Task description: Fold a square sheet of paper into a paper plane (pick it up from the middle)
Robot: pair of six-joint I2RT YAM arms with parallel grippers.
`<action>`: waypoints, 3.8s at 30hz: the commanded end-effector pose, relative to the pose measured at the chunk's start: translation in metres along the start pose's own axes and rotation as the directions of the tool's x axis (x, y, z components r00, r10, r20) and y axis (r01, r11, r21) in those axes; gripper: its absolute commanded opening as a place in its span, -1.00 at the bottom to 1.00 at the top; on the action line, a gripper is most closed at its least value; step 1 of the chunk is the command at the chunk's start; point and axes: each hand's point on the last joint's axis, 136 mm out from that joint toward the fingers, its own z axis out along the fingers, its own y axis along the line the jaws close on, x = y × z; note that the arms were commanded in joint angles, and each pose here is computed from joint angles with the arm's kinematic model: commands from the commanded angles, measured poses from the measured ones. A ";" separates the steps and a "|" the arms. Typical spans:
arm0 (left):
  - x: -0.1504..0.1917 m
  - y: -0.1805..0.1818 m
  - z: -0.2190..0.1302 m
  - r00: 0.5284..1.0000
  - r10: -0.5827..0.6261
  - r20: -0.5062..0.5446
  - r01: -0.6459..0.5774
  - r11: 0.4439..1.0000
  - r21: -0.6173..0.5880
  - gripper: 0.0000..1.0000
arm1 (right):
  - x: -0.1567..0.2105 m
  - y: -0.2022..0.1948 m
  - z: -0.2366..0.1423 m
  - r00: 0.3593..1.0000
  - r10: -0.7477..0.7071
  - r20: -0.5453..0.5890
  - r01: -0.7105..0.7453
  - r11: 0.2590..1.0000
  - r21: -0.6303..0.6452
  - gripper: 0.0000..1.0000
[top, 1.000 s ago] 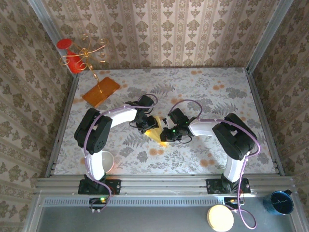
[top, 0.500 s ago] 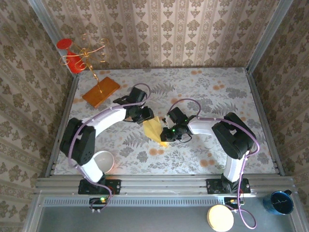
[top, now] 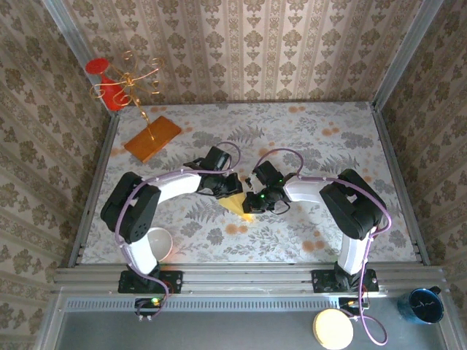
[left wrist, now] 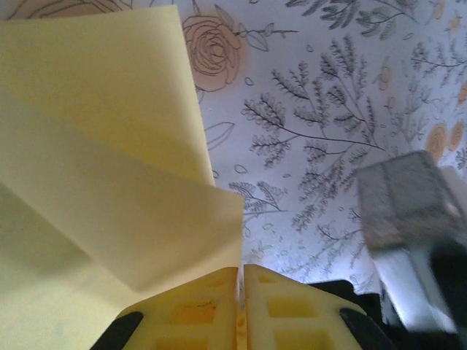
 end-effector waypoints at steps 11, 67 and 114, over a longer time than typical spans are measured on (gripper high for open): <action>0.002 0.041 0.018 0.997 -0.078 -0.026 0.076 0.995 -0.068 -0.82 | 0.040 -0.042 0.015 0.988 0.079 -0.132 -0.061 0.989 0.137 -0.83; -0.036 0.027 -0.014 0.988 0.095 0.117 -0.098 0.995 0.017 -0.80 | 0.053 -0.063 0.007 0.982 0.112 -0.155 -0.077 0.974 0.215 -0.85; -0.007 0.112 0.021 0.986 -0.139 -0.094 0.090 0.913 -0.398 -0.88 | -0.033 -0.003 0.022 0.999 0.019 -0.033 -0.017 0.997 0.069 -0.92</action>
